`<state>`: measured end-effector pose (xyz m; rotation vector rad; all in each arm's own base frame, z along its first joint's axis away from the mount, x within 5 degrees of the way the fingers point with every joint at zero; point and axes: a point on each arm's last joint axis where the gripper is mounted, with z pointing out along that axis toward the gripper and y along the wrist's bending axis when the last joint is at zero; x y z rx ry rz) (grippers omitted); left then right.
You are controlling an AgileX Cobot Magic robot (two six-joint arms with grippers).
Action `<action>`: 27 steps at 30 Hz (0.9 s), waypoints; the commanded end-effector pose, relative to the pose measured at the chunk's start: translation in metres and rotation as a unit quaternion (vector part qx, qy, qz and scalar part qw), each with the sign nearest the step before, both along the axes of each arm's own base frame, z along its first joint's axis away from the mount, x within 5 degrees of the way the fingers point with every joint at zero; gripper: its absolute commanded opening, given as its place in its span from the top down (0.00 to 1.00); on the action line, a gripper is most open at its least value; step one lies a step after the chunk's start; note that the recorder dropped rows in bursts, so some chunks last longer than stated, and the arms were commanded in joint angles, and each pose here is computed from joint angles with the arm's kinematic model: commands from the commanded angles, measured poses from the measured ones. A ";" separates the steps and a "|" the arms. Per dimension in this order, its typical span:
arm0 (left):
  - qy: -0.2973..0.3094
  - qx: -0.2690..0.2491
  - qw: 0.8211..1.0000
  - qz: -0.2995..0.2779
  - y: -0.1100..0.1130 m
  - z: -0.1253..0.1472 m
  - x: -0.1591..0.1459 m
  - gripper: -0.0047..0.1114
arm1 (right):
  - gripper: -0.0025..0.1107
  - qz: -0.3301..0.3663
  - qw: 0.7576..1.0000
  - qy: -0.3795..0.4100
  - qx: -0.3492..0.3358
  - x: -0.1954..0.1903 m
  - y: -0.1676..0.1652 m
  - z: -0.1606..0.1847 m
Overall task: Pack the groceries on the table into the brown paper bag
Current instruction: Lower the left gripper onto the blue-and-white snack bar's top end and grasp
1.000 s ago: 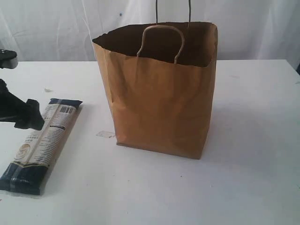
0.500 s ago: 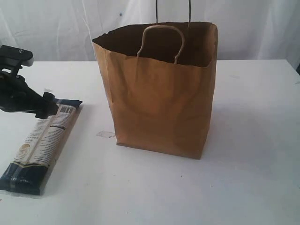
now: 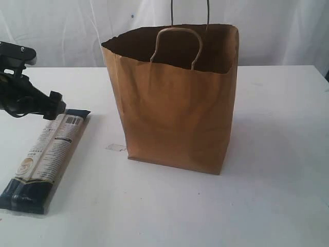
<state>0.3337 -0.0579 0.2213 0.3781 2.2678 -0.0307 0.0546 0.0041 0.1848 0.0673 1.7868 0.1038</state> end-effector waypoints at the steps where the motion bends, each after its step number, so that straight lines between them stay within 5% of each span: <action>1: 0.013 -0.007 1.000 0.006 0.001 -0.002 -0.003 0.05 | 0.98 -0.002 1.000 -0.008 0.001 0.000 0.000 0.002; 18: 0.004 -0.012 1.000 0.012 0.001 -0.003 0.001 0.05 | 0.98 -0.002 1.000 -0.008 0.001 0.000 0.000 0.002; 27: 0.155 -0.023 0.988 0.019 -0.009 -0.033 0.033 0.06 | 0.98 -0.002 1.000 -0.008 0.001 0.000 0.000 0.002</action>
